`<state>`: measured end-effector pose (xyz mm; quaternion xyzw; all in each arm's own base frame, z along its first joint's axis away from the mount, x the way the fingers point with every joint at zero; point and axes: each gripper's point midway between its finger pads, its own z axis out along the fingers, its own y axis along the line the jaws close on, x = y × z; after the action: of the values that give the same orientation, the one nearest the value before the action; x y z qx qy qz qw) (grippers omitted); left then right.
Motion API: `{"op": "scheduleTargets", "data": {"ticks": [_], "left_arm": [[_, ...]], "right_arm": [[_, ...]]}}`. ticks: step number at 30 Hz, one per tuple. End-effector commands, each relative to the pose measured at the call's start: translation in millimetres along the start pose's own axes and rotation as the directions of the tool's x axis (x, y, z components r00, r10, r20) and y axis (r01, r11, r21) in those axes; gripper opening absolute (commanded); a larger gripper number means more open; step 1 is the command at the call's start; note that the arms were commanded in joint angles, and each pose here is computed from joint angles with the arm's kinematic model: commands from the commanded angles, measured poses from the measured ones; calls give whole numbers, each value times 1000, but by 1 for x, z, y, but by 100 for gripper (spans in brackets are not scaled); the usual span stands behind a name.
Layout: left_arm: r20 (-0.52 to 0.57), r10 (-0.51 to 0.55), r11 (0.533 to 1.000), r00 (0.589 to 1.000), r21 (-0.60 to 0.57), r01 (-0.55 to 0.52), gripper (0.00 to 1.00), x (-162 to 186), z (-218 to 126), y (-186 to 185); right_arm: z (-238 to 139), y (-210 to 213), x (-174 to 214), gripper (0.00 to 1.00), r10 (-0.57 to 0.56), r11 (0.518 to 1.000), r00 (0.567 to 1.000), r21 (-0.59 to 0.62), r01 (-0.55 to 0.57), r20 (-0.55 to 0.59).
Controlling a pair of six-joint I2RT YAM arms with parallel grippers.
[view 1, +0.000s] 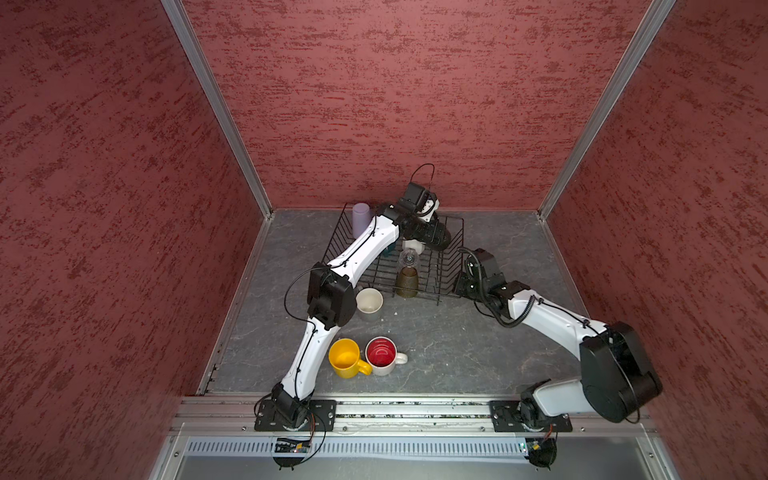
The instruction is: Load the cups into the dish rack
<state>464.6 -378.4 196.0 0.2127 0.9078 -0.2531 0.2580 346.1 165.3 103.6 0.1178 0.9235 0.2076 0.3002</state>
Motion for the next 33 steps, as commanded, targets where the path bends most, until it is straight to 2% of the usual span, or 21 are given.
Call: {"op": "scheduleTargets", "data": {"ticks": [1, 33], "left_arm": [[81, 63, 998, 995, -4, -63, 0, -22, -11, -10], [-6, 103, 991, 995, -80, -103, 0, 5, 46, 5]], "right_arm": [[0, -3, 29, 9, -74, 997, 994, 16, 76, -81], [1, 8, 51, 11, -83, 997, 990, -16, 82, -110]]}}
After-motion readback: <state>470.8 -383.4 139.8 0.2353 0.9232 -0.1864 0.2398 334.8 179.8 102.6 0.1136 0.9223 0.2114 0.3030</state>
